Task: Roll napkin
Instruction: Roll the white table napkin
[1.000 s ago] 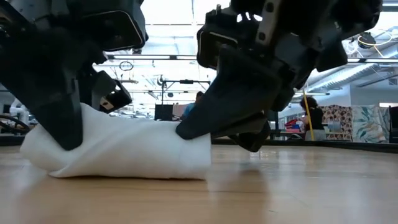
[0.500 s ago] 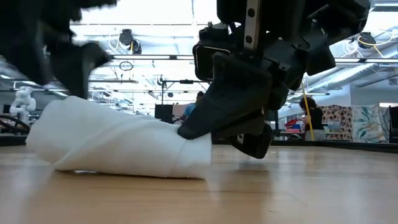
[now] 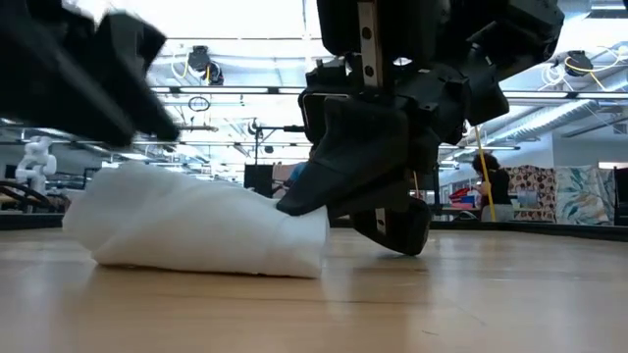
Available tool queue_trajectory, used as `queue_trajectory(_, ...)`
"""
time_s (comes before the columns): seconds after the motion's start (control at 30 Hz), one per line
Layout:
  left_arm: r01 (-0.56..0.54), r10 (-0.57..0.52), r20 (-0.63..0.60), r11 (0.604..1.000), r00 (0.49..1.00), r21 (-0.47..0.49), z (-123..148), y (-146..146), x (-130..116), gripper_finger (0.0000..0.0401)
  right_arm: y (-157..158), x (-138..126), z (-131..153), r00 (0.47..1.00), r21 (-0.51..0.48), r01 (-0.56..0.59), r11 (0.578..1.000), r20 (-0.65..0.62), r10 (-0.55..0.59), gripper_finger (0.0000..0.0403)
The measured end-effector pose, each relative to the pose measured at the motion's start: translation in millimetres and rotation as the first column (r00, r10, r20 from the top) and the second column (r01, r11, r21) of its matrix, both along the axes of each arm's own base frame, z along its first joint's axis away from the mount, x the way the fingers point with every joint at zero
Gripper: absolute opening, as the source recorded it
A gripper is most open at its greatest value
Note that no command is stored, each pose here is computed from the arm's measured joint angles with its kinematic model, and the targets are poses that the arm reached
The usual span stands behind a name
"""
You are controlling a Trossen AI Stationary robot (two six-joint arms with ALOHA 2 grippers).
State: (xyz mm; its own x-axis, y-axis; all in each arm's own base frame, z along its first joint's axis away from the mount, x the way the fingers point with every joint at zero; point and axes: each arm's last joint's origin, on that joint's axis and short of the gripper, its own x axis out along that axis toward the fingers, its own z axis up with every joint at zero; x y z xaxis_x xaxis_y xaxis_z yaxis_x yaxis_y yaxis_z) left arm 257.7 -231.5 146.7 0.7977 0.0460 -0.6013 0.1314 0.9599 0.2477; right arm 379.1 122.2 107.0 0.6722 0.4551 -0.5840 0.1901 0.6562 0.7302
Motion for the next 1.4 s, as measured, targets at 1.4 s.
queue_trajectory(1.4, -0.148, 0.122, -0.224, 0.983, 0.967, -0.105, -25, 59, 40, 0.0067, -13, -25, 47, 1.0, -0.319, -0.02, 0.948, -0.017, 0.016, 0.0101)
